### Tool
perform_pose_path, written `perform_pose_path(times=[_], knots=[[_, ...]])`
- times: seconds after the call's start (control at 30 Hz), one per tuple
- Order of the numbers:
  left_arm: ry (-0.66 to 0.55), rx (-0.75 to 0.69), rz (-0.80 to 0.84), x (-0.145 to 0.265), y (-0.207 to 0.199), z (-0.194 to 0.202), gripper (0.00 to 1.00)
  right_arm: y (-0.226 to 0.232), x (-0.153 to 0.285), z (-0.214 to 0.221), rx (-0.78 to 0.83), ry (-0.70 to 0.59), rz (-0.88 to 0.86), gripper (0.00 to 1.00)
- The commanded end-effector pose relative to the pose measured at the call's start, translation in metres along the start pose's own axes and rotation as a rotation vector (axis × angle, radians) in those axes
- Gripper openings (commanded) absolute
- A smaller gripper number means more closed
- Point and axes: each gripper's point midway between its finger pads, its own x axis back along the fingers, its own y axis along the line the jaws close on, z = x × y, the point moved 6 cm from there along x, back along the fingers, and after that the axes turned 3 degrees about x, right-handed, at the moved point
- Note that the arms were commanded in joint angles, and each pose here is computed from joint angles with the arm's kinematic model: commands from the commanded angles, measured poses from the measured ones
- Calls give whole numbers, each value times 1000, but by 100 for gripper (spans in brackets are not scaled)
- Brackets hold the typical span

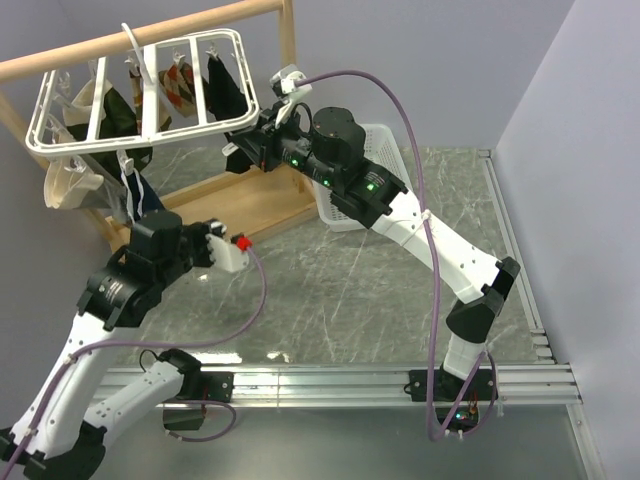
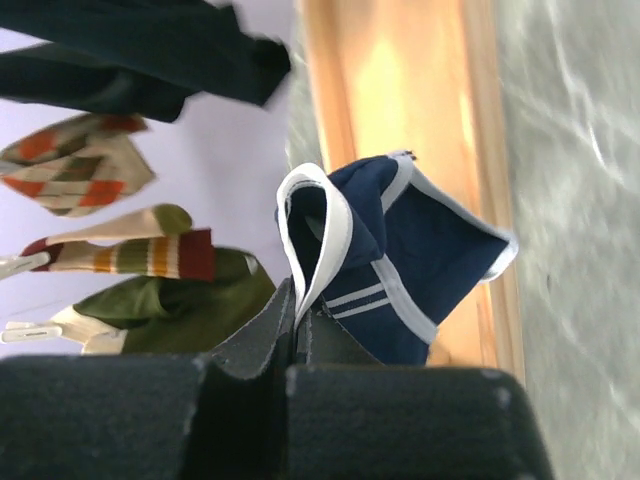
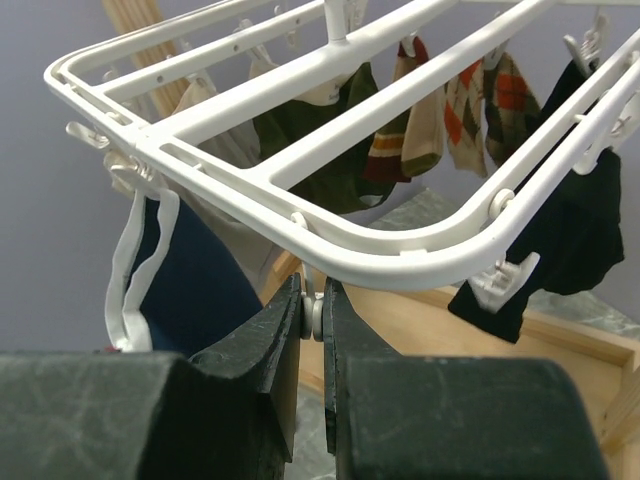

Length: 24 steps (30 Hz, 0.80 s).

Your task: Clip the underwear to the hanger

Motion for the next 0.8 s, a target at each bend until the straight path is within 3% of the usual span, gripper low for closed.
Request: perform_pose_path(times=[0.0, 0.2, 0.37, 0.77], knots=[[-154, 215, -174, 0, 50, -31, 0, 3, 11, -3, -36, 20, -21, 0], [-304, 398, -222, 2, 81, -59, 0, 7, 13, -2, -55, 27, -54, 0], [-314, 463, -232, 1, 96, -65, 0, 8, 17, 2, -46, 38, -58, 0], [-238, 430, -226, -2, 99, -59, 0, 11, 23, 1, -11, 52, -78, 0]])
